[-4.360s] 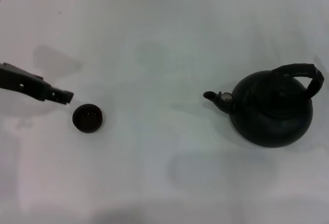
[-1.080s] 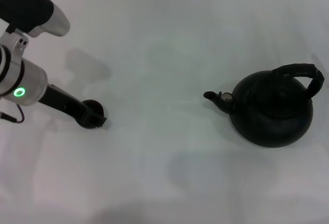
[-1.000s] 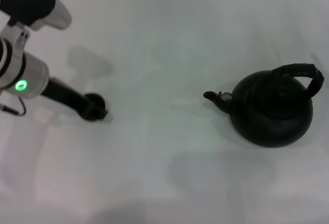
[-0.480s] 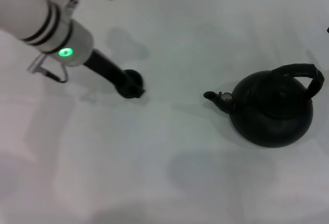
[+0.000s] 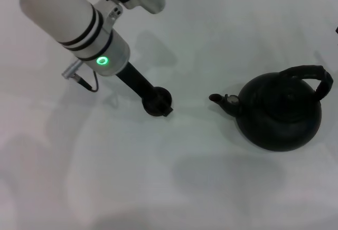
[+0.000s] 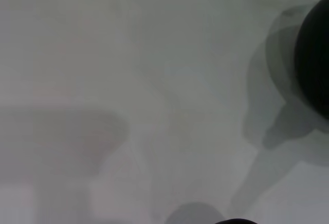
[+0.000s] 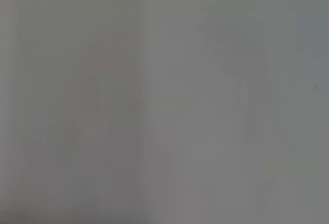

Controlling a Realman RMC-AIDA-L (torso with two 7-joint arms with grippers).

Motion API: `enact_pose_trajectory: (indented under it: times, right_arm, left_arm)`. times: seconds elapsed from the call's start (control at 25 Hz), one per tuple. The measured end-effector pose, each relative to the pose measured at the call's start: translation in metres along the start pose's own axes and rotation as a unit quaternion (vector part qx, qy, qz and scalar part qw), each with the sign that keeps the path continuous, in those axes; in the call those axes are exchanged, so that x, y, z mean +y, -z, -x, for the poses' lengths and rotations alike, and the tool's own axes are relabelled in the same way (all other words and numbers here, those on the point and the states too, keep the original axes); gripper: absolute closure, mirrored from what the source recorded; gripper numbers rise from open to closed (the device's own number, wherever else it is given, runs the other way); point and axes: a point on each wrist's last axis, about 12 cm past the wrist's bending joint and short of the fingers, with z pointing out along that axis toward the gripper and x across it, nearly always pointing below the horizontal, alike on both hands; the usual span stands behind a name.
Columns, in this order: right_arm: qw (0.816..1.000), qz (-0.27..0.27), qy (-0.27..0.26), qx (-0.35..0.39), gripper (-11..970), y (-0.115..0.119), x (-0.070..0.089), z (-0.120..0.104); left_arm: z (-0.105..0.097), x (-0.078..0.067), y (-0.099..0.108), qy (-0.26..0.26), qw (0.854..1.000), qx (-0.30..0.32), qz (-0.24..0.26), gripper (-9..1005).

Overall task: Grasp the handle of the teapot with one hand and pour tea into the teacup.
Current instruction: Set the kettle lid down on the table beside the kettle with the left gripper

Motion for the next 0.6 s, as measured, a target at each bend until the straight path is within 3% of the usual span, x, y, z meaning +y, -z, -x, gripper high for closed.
enact_pose_trajectory:
  times: [0.6]
  right_arm:
    - [1.000,0.004,0.000,-0.002,180,-0.001,0.001,0.000]
  left_arm:
    - [0.012,-0.011,-0.014,-0.028,0.999,0.007,0.017,292]
